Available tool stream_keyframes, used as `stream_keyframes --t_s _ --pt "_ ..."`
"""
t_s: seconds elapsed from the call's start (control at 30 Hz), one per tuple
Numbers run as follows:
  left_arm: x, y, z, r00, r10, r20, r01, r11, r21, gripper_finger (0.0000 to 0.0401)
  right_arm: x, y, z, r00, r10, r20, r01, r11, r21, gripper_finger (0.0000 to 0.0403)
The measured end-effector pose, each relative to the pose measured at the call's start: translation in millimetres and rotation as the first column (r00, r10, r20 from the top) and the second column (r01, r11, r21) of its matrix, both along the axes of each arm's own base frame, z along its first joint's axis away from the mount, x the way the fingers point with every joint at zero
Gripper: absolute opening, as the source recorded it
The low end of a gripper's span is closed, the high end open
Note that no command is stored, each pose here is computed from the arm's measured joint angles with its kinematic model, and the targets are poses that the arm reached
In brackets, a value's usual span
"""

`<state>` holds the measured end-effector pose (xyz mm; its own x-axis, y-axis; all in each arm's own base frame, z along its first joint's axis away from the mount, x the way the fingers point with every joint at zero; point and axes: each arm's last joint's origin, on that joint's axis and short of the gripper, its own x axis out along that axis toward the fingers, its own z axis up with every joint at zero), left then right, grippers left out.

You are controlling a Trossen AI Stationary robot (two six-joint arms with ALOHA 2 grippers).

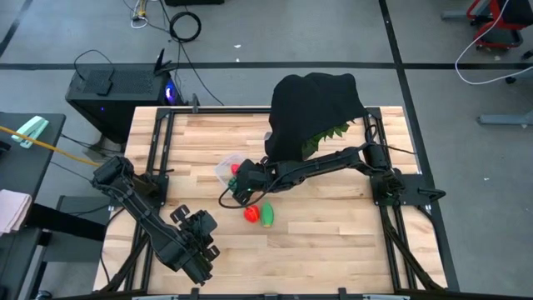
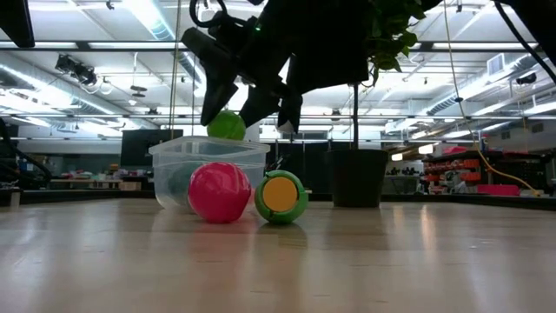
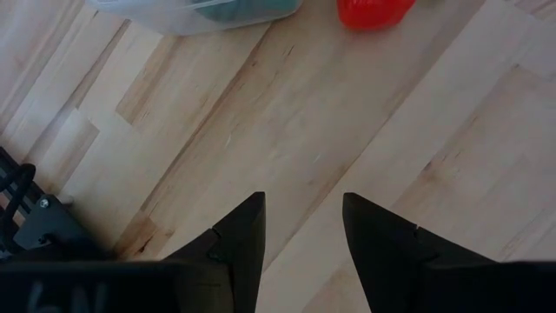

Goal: Pick and placing Produce into tupperware
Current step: Put the green melon into the transparent bin, then put the green corn into the transparent bin

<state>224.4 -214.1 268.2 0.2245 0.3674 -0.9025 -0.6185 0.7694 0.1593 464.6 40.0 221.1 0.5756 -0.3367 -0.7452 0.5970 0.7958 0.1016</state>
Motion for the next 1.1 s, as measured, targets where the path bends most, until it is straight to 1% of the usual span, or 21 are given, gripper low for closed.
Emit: stream_keyframes --t_s 0.5,0.77,0.9,1.0,1.1 --pt "0 0 0 1.0 0.0 0.0 0.0 1.0 0.0 0.0162 1 0 1 1.0 0.015 0.011 -0.015 1.0 0.018 0.0282" --pt "0 0 0 1.0 0.0 0.0 0.0 1.0 0.0 0.0162 3 1 4 0.999 0.021 0.043 -0.023 0.999 0.035 0.0282" --pt "0 0 0 1.0 0.0 0.002 0.0 1.0 0.003 0.0162 3 11 18 0.994 0.079 0.077 -0.084 0.994 0.068 0.0279" --pt "0 0 0 1.0 -0.006 -0.001 0.006 1.0 0.004 0.0162 0 28 33 0.981 0.166 0.105 -0.174 0.982 0.074 0.0277" --pt "0 0 0 1.0 -0.02 -0.005 0.02 1.0 0.006 0.0162 -10 50 45 0.96 0.26 0.104 -0.268 0.961 0.074 0.0276"
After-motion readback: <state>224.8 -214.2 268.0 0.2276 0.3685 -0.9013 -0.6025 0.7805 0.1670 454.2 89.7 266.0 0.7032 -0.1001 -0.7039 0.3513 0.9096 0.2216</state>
